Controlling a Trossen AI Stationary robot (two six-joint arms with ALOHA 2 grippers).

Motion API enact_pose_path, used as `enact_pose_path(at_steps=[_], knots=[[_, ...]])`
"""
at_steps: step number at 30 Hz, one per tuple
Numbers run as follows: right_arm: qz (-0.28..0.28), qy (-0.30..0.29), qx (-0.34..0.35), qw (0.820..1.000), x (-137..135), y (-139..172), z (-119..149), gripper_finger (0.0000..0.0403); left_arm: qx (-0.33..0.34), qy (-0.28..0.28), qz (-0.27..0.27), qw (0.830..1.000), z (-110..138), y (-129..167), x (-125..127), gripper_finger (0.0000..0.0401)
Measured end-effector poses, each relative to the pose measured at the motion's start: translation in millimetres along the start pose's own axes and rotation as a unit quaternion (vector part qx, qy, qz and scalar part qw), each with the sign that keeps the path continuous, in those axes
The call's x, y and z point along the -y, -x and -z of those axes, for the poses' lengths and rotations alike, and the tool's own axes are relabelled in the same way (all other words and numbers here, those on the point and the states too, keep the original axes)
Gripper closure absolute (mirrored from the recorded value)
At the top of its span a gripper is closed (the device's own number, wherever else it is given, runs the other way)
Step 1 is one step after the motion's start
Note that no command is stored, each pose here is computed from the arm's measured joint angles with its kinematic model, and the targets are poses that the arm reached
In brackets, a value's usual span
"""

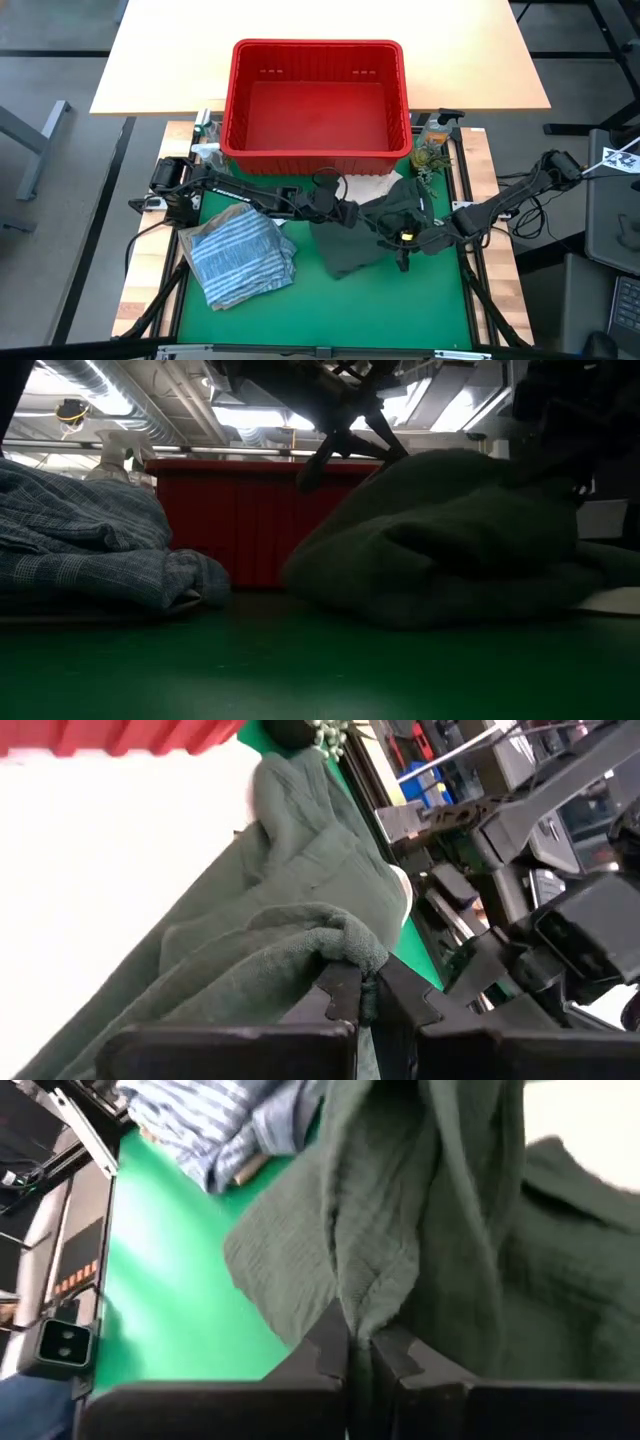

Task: Fold Laundry from Bin
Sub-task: Fold the green polo shirt

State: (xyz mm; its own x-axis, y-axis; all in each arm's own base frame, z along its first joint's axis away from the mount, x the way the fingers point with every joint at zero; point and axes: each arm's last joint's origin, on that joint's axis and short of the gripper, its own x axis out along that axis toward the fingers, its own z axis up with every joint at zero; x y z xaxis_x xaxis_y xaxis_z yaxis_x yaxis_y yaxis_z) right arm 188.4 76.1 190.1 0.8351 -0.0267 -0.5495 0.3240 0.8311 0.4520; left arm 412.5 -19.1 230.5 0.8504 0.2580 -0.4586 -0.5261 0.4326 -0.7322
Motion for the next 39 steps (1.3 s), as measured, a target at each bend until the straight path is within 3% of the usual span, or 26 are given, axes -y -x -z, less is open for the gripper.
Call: enact_pose_path(at_steps=[12,24,31,36,39], knots=[[-0.008,-0.007,-0.037,0.999,1.3,-0.6,4.1,0.0396,0.032,-0.054,-0.016,0.998,0.0,0.8,0.0,0.0389],[-0.011,-0.026,-0.059,0.998,2.2,-0.4,6.3,0.0397,0.045,-0.116,-0.027,0.992,-1.1,0.8,-0.5,0.0298],[0.044,-0.041,-0.094,0.994,12.3,1.0,14.1,0.0393,0.045,-0.206,-0.033,0.977,-5.0,0.9,-1.2,0.0265],[0.054,-0.039,-0.097,0.993,14.0,1.4,15.2,0.0392,0.007,-0.288,0.002,0.958,-6.1,3.4,1.8,0.0261],[0.054,-0.039,-0.098,0.993,14.0,1.4,15.3,0.0392,-0.049,-0.298,0.05,0.952,3.7,5.6,5.6,0.0266]])
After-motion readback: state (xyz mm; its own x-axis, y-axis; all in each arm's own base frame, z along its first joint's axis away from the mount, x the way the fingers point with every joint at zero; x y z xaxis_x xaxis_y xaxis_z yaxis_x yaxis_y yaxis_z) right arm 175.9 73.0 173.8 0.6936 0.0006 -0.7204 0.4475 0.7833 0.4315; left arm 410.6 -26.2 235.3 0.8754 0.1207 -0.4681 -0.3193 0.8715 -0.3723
